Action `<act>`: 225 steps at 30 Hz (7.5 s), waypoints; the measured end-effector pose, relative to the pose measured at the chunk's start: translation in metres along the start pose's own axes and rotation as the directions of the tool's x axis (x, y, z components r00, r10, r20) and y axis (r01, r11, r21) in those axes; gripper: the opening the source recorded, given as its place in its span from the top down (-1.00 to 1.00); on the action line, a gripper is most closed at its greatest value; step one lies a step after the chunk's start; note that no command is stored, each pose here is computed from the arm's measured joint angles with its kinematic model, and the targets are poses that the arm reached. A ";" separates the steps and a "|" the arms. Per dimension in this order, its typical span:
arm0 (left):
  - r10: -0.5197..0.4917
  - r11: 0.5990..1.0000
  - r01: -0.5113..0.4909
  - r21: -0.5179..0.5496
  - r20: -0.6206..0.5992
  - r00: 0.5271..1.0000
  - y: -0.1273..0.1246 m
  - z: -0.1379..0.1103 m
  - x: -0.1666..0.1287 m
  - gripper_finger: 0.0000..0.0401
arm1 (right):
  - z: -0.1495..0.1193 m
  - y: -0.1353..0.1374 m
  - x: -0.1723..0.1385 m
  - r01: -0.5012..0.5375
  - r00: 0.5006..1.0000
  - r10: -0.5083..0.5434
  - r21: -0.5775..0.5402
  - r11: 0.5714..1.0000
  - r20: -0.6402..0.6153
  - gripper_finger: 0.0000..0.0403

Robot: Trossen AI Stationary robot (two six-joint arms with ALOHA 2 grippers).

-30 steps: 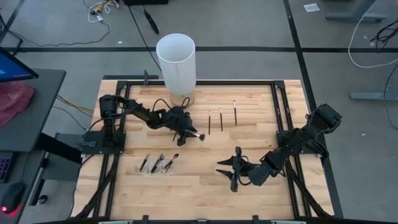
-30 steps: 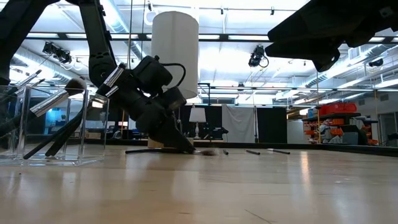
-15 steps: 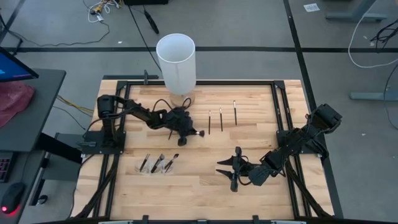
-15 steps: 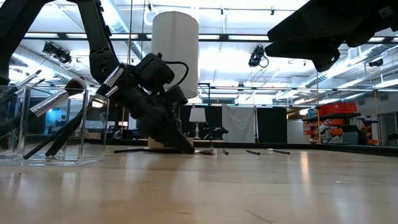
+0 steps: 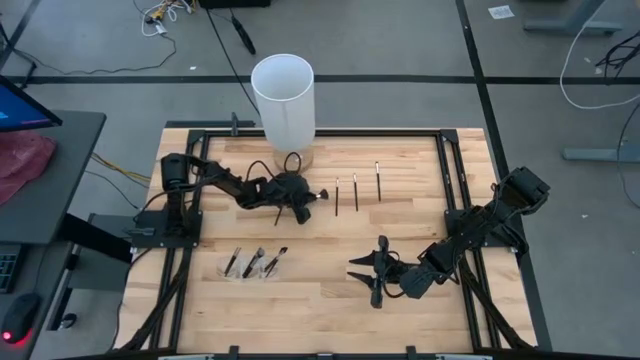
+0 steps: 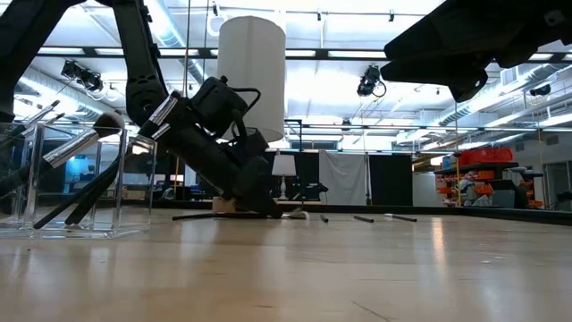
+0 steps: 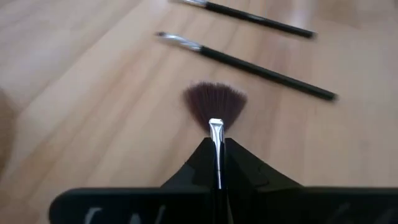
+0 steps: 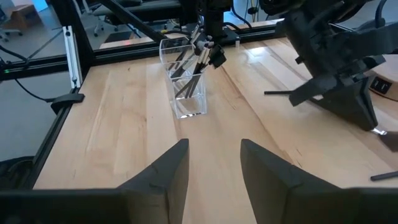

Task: Put items in baskets/containers
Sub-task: Put the highlighter brush in the transparent organizer

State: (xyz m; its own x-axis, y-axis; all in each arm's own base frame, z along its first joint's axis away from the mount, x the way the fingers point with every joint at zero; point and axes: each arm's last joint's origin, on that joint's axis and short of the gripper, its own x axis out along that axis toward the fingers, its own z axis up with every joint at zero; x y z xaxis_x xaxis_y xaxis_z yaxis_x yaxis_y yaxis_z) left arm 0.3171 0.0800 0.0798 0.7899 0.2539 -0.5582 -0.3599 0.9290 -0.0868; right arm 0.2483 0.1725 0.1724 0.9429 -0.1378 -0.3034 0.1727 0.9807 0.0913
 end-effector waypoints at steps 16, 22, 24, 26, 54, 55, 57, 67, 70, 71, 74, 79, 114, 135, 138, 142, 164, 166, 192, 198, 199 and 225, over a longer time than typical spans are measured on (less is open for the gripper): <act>-0.018 0.999 0.017 0.034 0.005 1.000 -0.004 0.002 -0.002 0.37 | 0.000 0.000 0.000 0.000 1.000 0.000 0.000 1.000 0.000 0.26; 0.015 0.994 -0.009 0.109 -0.053 0.998 -0.003 0.000 -0.005 0.30 | 0.000 0.000 0.000 0.000 1.000 0.000 0.001 1.000 0.000 0.26; 0.016 0.993 -0.009 0.119 -0.059 0.998 -0.003 0.000 -0.005 0.30 | 0.000 0.000 0.000 0.000 1.000 0.000 0.001 1.000 0.000 0.26; 0.016 0.991 -0.007 0.135 -0.063 0.998 -0.003 -0.001 -0.005 0.31 | 0.000 0.000 0.000 -0.001 1.000 0.001 0.003 1.000 0.001 0.26; 0.044 0.985 -0.019 0.172 -0.147 0.988 -0.001 0.004 -0.020 0.31 | 0.001 0.000 0.000 -0.002 1.000 0.002 0.006 1.000 0.005 0.26; 0.044 0.985 -0.019 0.172 -0.143 0.989 -0.001 0.003 -0.018 0.31 | 0.001 0.000 0.000 -0.002 1.000 0.002 0.006 1.000 0.005 0.26; 0.044 0.984 -0.018 0.175 -0.145 0.988 -0.001 0.001 -0.016 0.32 | 0.001 0.000 0.000 -0.002 1.000 0.002 0.006 1.000 0.005 0.26; 0.017 0.984 0.018 0.176 -0.196 0.981 0.007 -0.004 -0.014 0.88 | 0.001 0.000 0.000 -0.002 1.000 0.002 0.005 1.000 0.005 0.26; 0.008 0.987 0.025 0.159 -0.205 0.979 0.013 -0.005 -0.011 0.92 | 0.001 0.000 0.000 -0.002 1.000 0.002 0.005 1.000 0.005 0.26; 0.005 0.987 0.028 0.156 -0.208 0.978 0.014 -0.006 -0.011 0.91 | 0.001 0.000 0.000 -0.002 1.000 0.002 0.005 1.000 0.005 0.26; 0.007 0.987 0.026 0.157 -0.207 0.978 0.014 -0.006 -0.011 0.91 | 0.001 0.000 0.000 -0.002 1.000 0.002 0.005 1.000 0.005 0.26; -0.027 0.990 0.053 0.130 -0.193 0.981 0.011 -0.006 -0.010 0.93 | 0.001 0.000 0.000 -0.002 1.000 0.002 0.005 1.000 0.005 0.26; -0.163 0.967 0.180 0.180 -0.104 0.981 -0.013 0.003 -0.013 0.51 | 0.001 0.000 0.000 -0.002 1.000 0.002 0.004 1.000 0.004 0.26; -0.271 0.924 0.291 0.247 -0.111 0.956 0.002 -0.014 0.006 0.40 | 0.000 0.000 0.000 -0.002 1.000 0.002 0.005 1.000 0.004 0.26; -0.247 0.926 0.265 0.268 -0.100 0.964 0.000 -0.014 0.007 0.41 | 0.001 0.000 0.000 -0.002 1.000 0.002 0.005 1.000 0.004 0.26; -0.203 0.930 0.221 0.294 -0.092 0.975 -0.004 -0.015 0.007 0.52 | 0.001 0.000 0.000 -0.003 1.000 0.003 0.005 1.000 0.005 0.26; -0.236 0.941 0.244 0.233 -0.059 0.970 -0.005 -0.013 0.007 0.91 | 0.000 0.000 0.000 -0.002 1.000 0.002 0.005 1.000 0.004 0.26; -0.243 0.944 0.247 0.218 -0.046 0.969 -0.006 -0.011 0.006 0.91 | 0.001 0.000 0.000 -0.002 1.000 0.002 0.005 1.000 0.005 0.26; -0.179 0.967 0.182 0.177 -0.031 0.983 -0.005 0.014 -0.012 0.80 | 0.000 0.000 0.000 -0.003 1.000 0.003 0.004 1.000 0.004 0.26; -0.157 0.924 0.206 0.321 -0.170 0.973 -0.006 0.031 -0.021 0.43 | 0.001 0.000 0.001 0.000 1.000 0.000 0.003 1.000 0.004 0.26; -0.158 0.911 0.214 0.354 -0.181 0.971 -0.008 0.035 -0.023 0.37 | 0.001 -0.001 0.001 0.001 1.000 -0.001 0.001 1.000 0.003 0.26; -0.120 0.725 0.362 0.586 -0.410 0.904 -0.005 0.048 0.007 0.78 | 0.001 -0.001 0.001 0.001 1.000 -0.001 0.001 1.000 0.004 0.26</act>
State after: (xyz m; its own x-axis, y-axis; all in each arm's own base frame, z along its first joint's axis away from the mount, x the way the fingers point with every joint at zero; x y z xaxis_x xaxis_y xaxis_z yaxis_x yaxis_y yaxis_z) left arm 0.3484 0.0899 0.1160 0.5536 0.0072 -0.8328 0.3164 0.9232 0.2183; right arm 0.2495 0.1713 0.1728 0.9438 -0.1395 -0.2996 0.1740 0.9805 0.0917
